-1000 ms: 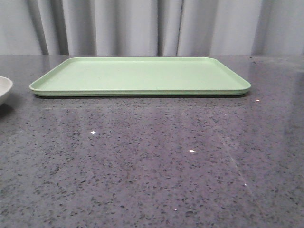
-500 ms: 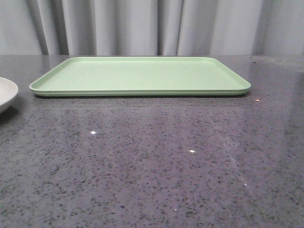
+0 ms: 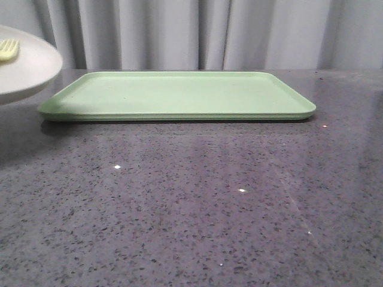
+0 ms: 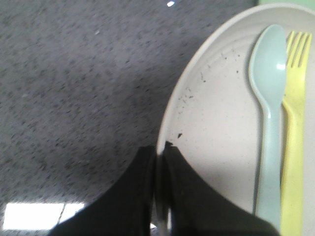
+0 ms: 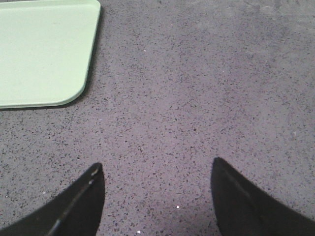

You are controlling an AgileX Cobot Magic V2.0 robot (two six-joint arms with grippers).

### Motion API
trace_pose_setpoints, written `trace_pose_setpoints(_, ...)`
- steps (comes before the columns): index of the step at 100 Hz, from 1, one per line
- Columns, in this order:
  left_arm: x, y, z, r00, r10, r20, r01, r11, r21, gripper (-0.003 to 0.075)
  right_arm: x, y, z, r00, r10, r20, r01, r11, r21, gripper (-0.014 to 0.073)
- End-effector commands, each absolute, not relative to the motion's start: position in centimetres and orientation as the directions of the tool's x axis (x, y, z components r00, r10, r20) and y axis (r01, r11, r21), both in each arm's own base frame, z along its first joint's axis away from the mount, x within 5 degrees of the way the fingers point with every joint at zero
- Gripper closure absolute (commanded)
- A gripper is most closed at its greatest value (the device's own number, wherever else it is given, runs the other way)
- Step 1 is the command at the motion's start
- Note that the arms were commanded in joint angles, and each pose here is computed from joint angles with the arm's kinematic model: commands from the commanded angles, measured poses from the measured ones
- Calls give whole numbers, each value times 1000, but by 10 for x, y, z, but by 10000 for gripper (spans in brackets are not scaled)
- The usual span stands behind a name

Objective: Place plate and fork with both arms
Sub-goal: 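Lift the plate with the left gripper and carry it over the tray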

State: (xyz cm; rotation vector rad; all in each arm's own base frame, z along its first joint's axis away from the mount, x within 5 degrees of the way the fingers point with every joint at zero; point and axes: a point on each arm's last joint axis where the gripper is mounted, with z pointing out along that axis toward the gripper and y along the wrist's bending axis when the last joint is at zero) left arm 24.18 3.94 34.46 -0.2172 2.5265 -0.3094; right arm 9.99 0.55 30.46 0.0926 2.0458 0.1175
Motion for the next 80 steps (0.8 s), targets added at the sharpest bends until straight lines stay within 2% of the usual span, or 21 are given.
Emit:
trace_pose_setpoints(1, 250, 22, 374, -737, -234, -634, -12, 942, -334, 741, 104, 5, 321, -378, 117, -918, 5, 992, 124, 119)
trace_pose_setpoints(12, 266, 5, 381, -724, -223, -653, 52, 926, -374, 741, 104, 5, 321, -379, 117, -918, 5, 992, 124, 119)
trace_pose_setpoints(36, 313, -41, 376, -753, -196, -628, 130, 891, -434, 741, 103, 5, 320, -386, 116, -915, 7, 992, 123, 119)
trace_pose_setpoints(47, 331, -65, 378, -729, -190, -658, 174, 878, -446, 741, 103, 5, 320, -387, 116, -915, 7, 992, 123, 119)
trace_pose_setpoints(80, 382, -125, 367, -774, -217, -595, 188, 818, -543, 741, 103, 5, 320, -387, 116, -915, 7, 992, 123, 119)
